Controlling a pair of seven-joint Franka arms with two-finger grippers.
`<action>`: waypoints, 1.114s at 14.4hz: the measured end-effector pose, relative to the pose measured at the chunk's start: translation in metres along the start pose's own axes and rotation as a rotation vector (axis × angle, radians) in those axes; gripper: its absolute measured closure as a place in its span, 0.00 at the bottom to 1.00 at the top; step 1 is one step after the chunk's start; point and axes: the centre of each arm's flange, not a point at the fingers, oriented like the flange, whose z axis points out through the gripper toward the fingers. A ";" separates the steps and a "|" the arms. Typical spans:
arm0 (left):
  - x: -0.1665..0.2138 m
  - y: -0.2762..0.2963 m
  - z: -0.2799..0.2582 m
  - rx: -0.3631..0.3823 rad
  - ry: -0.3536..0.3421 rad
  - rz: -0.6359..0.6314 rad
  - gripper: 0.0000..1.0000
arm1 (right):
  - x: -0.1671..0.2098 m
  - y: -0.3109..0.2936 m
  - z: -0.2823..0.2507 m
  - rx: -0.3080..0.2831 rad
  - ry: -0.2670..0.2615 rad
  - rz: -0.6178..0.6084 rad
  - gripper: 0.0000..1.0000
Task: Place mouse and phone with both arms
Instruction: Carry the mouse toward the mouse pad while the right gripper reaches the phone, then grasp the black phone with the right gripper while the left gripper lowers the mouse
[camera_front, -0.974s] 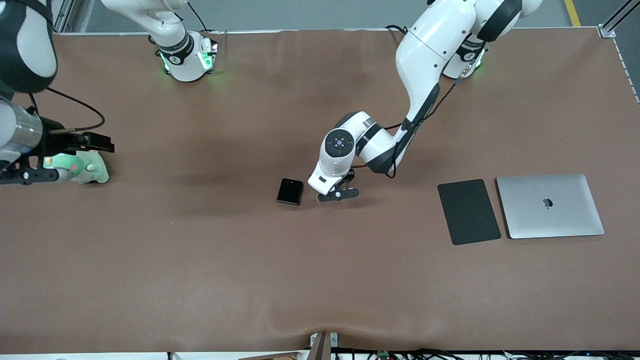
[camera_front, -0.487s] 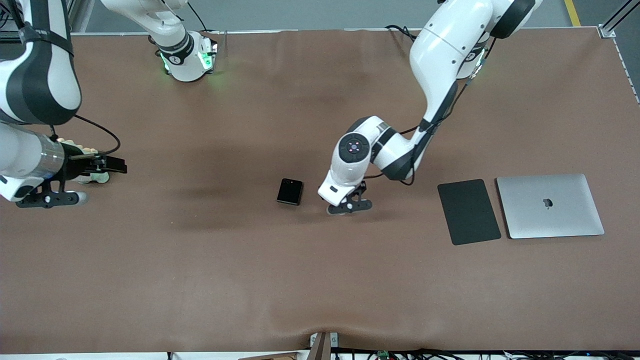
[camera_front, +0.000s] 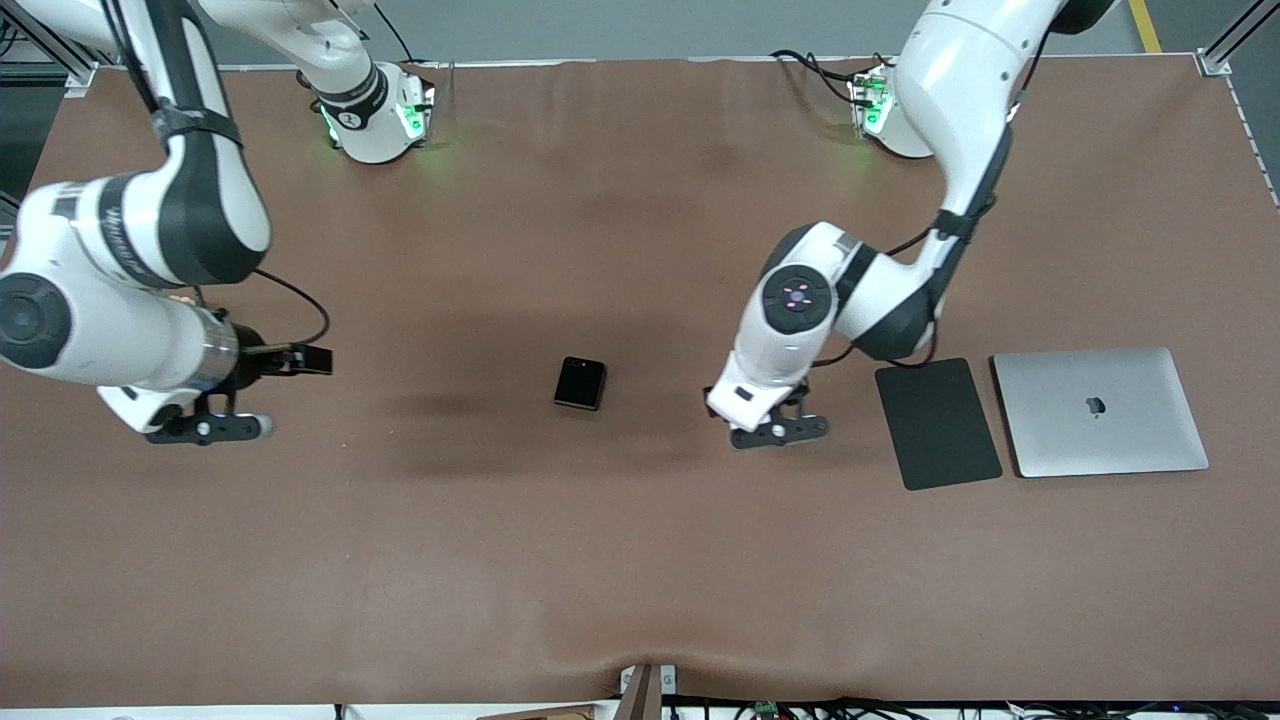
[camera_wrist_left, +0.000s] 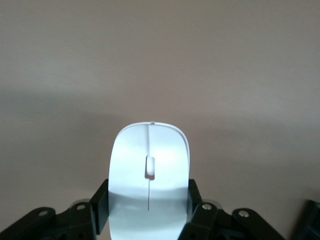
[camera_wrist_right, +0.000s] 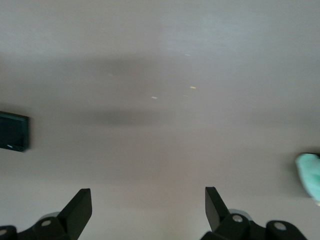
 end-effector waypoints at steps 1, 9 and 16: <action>0.011 -0.023 -0.002 0.006 -0.001 -0.002 0.38 | 0.002 -0.016 0.008 0.007 -0.001 0.007 0.00; 0.068 -0.178 0.020 0.058 -0.053 -0.007 0.38 | 0.009 -0.119 0.063 -0.016 0.030 0.080 0.00; 0.063 -0.260 0.061 0.035 -0.036 0.051 0.38 | 0.016 -0.192 0.136 -0.011 0.081 0.137 0.00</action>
